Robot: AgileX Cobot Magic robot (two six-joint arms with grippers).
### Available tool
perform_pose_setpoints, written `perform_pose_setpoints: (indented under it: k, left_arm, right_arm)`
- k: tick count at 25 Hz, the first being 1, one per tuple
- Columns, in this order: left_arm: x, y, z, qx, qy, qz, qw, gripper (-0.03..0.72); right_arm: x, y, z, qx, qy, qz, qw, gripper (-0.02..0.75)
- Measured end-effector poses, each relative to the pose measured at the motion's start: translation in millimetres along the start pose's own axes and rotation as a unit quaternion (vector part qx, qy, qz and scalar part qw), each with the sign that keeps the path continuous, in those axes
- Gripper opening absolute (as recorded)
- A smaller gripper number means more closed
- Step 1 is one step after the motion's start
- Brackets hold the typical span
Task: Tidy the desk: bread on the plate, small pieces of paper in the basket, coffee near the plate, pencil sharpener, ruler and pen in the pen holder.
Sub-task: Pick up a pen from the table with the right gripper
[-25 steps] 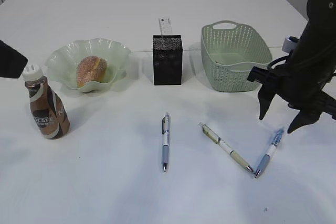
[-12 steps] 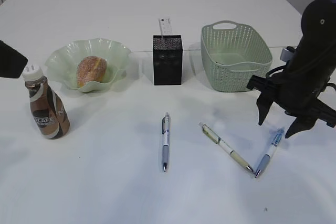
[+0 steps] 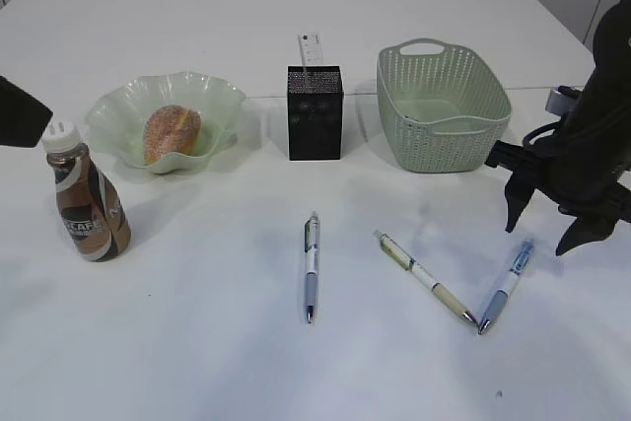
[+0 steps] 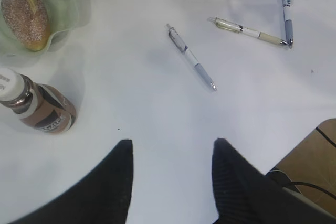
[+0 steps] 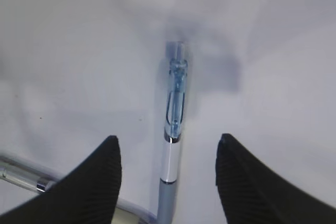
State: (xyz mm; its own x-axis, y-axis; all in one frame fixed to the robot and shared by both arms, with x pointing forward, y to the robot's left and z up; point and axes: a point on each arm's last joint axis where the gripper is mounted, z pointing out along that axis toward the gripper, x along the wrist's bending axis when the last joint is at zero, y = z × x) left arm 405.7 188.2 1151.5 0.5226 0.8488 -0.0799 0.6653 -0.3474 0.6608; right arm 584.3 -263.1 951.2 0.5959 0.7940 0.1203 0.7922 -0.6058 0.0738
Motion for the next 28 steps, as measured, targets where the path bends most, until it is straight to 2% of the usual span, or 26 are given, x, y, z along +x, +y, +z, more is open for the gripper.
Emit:
perform_pose_setpoints:
  k: [5, 10, 18, 28]
  left_arm:
    - [0.0, 0, 0, 0.000, 0.000, 0.000, 1.000, 0.340]
    - [0.0, 0, 0, 0.000, 0.000, 0.000, 1.000, 0.340]
    - [0.0, 0, 0, 0.003, 0.000, 0.000, 1.000, 0.340]
    - [0.0, -1, 0, 0.006, 0.000, 0.000, 1.000, 0.340]
  right_arm:
    - [2, 2, 1, -0.008, 0.008, -0.001, 1.000, 0.454]
    - [3, 0, 22, 0.022, 0.003, -0.004, 1.000, 0.453]
    - [4, -1, 30, 0.022, 0.011, -0.007, 1.000, 0.454]
    - [-14, -19, 49, 0.042, -0.006, -0.013, 0.999, 0.453]
